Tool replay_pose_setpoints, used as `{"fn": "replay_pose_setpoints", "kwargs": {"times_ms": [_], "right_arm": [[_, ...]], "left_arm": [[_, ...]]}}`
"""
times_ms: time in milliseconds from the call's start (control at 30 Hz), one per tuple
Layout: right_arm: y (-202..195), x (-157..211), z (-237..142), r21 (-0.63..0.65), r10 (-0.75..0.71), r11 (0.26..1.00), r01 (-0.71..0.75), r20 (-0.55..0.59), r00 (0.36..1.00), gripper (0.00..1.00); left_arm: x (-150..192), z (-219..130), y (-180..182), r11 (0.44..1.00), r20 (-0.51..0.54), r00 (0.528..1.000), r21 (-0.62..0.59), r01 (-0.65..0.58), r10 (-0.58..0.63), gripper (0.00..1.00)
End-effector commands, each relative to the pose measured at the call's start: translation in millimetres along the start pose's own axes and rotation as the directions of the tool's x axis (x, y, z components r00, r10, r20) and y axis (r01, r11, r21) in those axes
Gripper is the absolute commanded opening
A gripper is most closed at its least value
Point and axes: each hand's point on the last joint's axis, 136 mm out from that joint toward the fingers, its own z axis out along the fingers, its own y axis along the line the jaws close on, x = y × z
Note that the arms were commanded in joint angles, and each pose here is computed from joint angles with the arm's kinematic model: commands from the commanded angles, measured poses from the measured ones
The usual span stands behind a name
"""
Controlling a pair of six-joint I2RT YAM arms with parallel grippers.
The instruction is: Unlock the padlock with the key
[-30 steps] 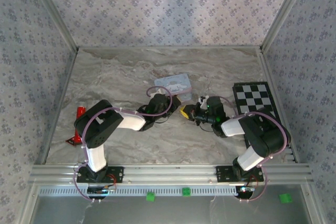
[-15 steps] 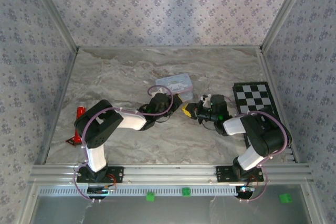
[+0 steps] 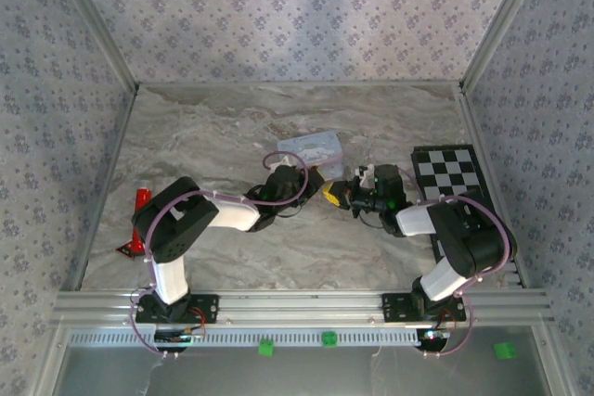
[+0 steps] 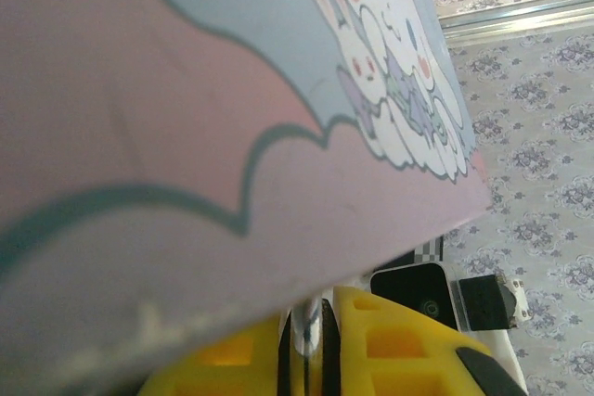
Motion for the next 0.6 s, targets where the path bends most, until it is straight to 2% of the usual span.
{"fn": "replay_pose_setpoints", "kwargs": {"times_ms": [0, 133, 333, 567], "right_arm": [[54.2, -25.0, 6.3, -0.126, -0.140, 0.980, 0.157, 0.138, 0.981, 0.00], [59.8, -25.8, 6.8, -0.122, -0.162, 0.976, 0.179, 0.140, 0.977, 0.00], [53.0, -62.4, -7.7, -0.121, -0.120, 0.982, 0.146, 0.199, 0.973, 0.00], [81.9, -21.1, 20.5, -0.137, -0.226, 0.961, 0.240, 0.110, 0.968, 0.00]], "left_arm": [[79.7, -7.5, -16.1, 0.997, -0.281, 0.958, 0.068, -0.047, 0.064, 0.00], [81.9, -7.6, -17.5, 0.996, -0.286, 0.956, 0.069, -0.049, 0.067, 0.00], [101.9, -8.8, -19.1, 0.995, -0.324, 0.942, 0.066, -0.069, 0.087, 0.00], [112.0, -1.2, -21.6, 0.995, -0.351, 0.933, 0.079, -0.052, 0.077, 0.00]]}}
